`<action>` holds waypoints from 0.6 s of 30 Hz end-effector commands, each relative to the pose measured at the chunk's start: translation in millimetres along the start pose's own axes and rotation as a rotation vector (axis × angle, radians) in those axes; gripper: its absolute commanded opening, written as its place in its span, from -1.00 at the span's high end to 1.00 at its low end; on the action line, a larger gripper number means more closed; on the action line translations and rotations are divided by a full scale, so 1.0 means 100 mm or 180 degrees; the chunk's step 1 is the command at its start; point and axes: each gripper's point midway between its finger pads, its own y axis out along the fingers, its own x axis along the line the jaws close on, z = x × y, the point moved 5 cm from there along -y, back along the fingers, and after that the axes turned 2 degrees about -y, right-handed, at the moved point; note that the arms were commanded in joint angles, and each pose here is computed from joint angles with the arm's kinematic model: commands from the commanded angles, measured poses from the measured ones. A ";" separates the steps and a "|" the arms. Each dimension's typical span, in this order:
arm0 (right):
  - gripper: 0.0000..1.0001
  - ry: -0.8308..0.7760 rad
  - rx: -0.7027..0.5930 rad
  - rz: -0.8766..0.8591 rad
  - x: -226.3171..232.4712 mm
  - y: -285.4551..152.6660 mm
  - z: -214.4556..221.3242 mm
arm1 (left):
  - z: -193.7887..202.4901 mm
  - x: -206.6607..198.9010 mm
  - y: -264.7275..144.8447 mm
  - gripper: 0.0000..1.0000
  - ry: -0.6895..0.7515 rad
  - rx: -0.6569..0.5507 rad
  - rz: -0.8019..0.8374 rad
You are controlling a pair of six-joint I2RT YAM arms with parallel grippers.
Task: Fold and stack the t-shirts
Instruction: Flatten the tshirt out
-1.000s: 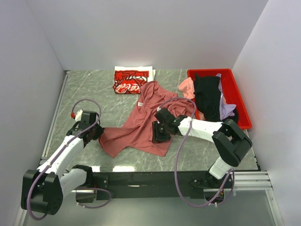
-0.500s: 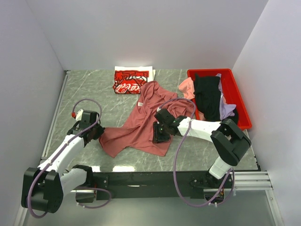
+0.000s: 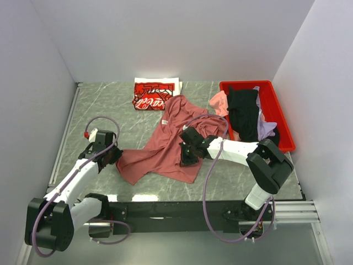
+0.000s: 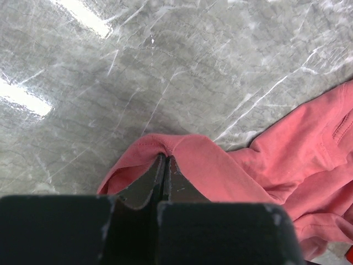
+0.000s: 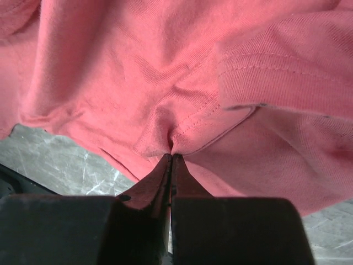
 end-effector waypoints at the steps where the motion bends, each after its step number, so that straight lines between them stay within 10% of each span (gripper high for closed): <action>1: 1.00 -0.0036 -0.0200 -0.0024 0.10 -0.05 -0.15 | -0.05 -0.05 -0.03 0.99 0.0006 -0.0072 0.0131; 18: 1.00 0.0072 -0.1225 0.0993 -0.59 -0.87 -0.28 | -0.16 -0.15 -0.16 0.99 -0.0082 -0.0248 0.0313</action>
